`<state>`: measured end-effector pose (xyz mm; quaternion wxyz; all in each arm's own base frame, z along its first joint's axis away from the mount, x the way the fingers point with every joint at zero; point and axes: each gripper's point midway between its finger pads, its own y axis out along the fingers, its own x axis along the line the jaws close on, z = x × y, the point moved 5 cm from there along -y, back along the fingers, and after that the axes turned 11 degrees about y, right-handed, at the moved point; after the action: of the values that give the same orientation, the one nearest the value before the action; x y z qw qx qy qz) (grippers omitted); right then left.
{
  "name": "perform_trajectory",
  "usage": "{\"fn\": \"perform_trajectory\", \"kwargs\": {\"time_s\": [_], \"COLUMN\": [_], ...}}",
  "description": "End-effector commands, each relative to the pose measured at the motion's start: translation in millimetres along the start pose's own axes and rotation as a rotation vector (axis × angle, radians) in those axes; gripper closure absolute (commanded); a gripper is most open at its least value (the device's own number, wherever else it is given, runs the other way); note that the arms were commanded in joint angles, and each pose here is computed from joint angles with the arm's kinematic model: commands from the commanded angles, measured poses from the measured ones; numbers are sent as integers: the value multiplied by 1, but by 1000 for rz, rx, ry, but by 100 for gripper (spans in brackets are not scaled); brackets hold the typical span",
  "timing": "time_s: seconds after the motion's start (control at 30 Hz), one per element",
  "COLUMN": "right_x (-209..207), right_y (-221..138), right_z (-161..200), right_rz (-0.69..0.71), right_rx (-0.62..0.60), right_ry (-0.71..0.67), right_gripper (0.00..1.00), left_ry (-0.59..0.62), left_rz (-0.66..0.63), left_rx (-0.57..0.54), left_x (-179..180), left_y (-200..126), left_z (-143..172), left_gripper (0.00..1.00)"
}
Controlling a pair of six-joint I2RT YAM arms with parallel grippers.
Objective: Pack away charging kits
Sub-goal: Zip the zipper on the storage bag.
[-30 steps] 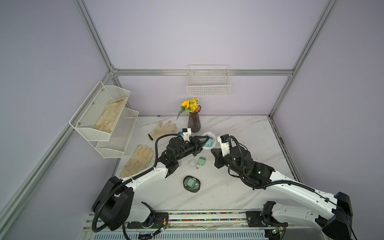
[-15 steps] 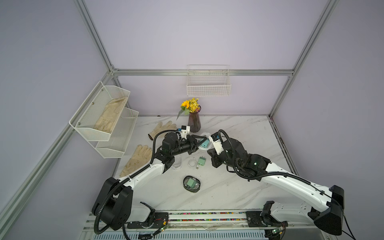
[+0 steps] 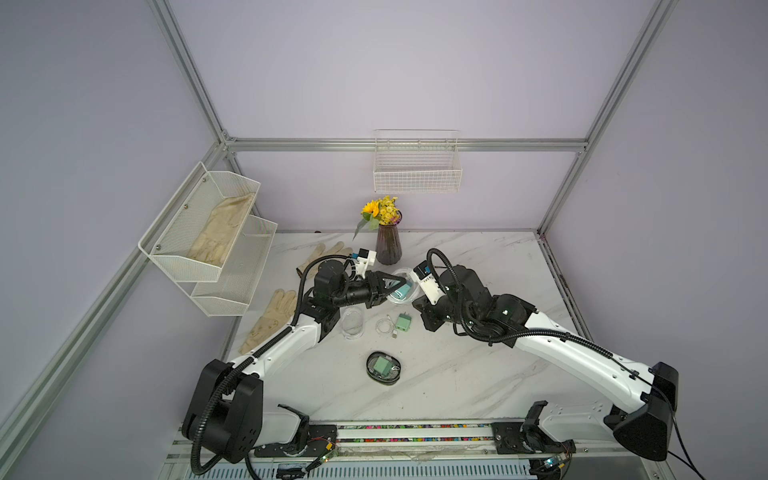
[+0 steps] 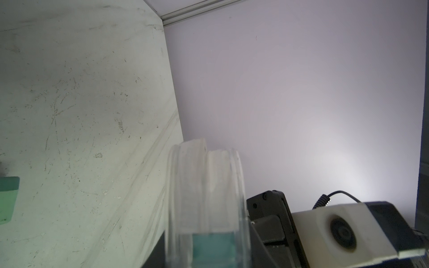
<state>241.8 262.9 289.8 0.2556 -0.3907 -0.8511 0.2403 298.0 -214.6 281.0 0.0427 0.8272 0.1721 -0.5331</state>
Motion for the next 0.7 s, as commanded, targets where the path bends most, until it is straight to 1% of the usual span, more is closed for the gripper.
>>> {"fn": "perform_trajectory", "kwargs": {"time_s": [0.0, 0.07, 0.2, 0.37, 0.47, 0.5, 0.67], "right_x": [-24, -27, -41, -47, -49, -49, -48], "right_y": [-10, -9, -5, -16, -26, -19, -16], "right_z": [2, 1, 1, -22, -39, -39, -57], "right_rz": [124, 151, 273, 344, 387, 393, 413], "right_rx": [50, 67, 90, 17, -35, -24, -60], "right_ry": [-36, -59, -106, -148, -168, -182, -222], "right_gripper": [100, 100, 100, 100, 100, 100, 100], "left_ry": [179, 182, 202, 190, 195, 191, 181], "left_rz": [66, 61, 97, 127, 119, 120, 148], "left_rx": [-51, -51, -5, 78, 97, 108, 179], "left_x": [-43, -39, -40, -33, -29, -27, -22], "left_y": [-18, -21, -22, -19, -21, -21, -16], "left_z": [-28, -28, -24, -12, -6, -3, 14], "left_gripper": [100, 100, 100, 100, 100, 100, 100]}}
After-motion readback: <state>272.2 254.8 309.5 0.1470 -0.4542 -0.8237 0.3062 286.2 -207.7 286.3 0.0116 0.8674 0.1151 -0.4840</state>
